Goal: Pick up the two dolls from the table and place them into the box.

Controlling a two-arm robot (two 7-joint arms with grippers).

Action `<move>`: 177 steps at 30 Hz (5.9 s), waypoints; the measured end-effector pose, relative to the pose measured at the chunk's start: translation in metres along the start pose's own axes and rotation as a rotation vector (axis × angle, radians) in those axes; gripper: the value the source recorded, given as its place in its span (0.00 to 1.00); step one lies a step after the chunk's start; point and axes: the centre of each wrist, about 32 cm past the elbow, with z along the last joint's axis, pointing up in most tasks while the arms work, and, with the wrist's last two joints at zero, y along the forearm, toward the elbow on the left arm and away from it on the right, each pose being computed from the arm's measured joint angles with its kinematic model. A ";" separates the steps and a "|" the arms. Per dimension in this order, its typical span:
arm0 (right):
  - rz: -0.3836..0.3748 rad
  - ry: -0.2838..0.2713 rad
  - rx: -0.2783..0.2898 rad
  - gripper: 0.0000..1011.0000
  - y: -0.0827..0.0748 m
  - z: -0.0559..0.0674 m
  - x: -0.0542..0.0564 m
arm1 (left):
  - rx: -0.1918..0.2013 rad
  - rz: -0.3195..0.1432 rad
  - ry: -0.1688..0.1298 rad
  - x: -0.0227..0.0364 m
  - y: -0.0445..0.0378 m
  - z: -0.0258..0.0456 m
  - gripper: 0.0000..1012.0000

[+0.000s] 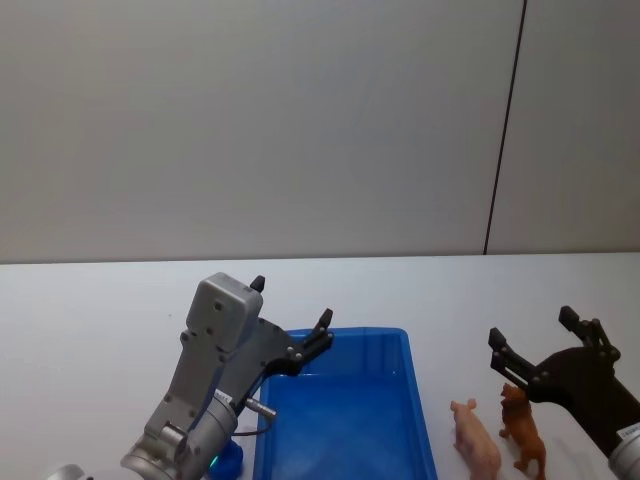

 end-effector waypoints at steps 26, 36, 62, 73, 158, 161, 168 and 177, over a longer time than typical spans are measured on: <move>-0.053 0.034 -0.208 0.99 -0.013 -0.018 0.014 | 0.000 0.000 0.000 0.0000 0.0000 0.0000 0.99; -0.051 0.029 -0.274 0.99 -0.023 -0.027 0.014 | 0.000 0.000 0.000 0.0000 0.0000 0.0000 0.99; -0.049 0.012 -0.326 0.99 -0.038 -0.050 0.014 | 0.000 0.000 0.000 0.0000 0.0000 0.0000 0.99; -0.032 0.001 -0.326 0.99 -0.026 -0.065 0.015 | 0.000 0.000 0.000 0.0000 0.0000 0.0000 0.99; 0.388 -0.024 -0.180 0.67 0.087 -0.015 -0.046 | 0.000 0.000 0.000 0.0000 0.0000 0.0000 0.99; 0.383 -0.028 -0.183 0.78 0.088 -0.015 -0.047 | 0.000 0.000 0.000 0.0000 0.0000 0.0000 0.99; 0.341 -0.048 -0.175 0.98 0.086 -0.015 -0.047 | 0.000 0.000 0.000 0.0000 0.0000 0.0000 0.99; 0.249 -0.082 -0.163 0.99 0.071 -0.012 -0.042 | 0.000 0.000 0.000 0.0000 0.0000 0.0000 0.99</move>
